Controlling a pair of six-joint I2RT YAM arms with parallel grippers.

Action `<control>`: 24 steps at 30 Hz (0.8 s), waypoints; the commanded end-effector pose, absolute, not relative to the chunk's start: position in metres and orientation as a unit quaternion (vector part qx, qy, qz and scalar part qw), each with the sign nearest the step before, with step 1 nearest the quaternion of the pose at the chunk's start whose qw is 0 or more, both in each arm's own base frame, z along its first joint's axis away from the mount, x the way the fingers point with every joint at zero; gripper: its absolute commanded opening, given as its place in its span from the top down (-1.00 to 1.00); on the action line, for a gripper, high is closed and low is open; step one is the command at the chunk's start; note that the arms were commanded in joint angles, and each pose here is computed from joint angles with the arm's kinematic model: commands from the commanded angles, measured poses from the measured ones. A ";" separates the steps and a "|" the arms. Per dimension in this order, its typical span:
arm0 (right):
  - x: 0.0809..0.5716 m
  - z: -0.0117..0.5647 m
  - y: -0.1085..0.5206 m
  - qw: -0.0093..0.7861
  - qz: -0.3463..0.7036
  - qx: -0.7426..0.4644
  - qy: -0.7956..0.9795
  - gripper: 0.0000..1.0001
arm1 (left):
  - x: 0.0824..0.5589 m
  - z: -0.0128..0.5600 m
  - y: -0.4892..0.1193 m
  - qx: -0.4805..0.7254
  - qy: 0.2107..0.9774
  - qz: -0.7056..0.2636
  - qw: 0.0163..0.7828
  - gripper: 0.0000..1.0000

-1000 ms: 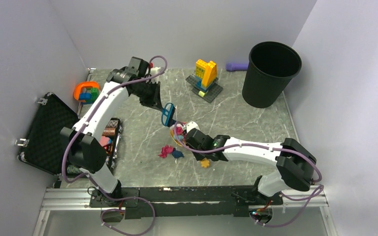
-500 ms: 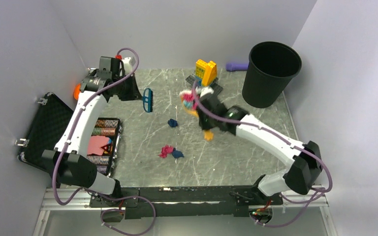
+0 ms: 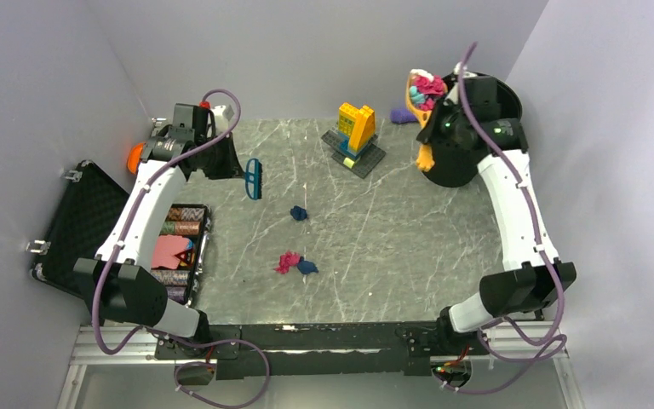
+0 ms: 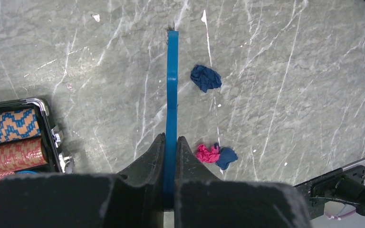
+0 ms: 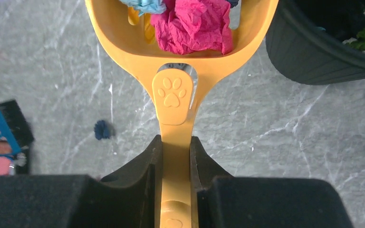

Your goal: Sweep away the paper scraps from the table

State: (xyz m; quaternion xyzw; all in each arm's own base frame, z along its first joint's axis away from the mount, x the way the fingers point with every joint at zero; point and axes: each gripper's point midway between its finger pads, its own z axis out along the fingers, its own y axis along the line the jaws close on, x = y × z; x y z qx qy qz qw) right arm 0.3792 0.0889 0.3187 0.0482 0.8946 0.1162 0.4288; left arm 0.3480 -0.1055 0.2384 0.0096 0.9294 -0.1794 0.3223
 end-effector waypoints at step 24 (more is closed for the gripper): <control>0.408 0.386 0.003 0.392 0.690 0.285 0.537 1.00 | 0.349 0.245 -0.127 0.057 0.906 -0.242 0.342 1.00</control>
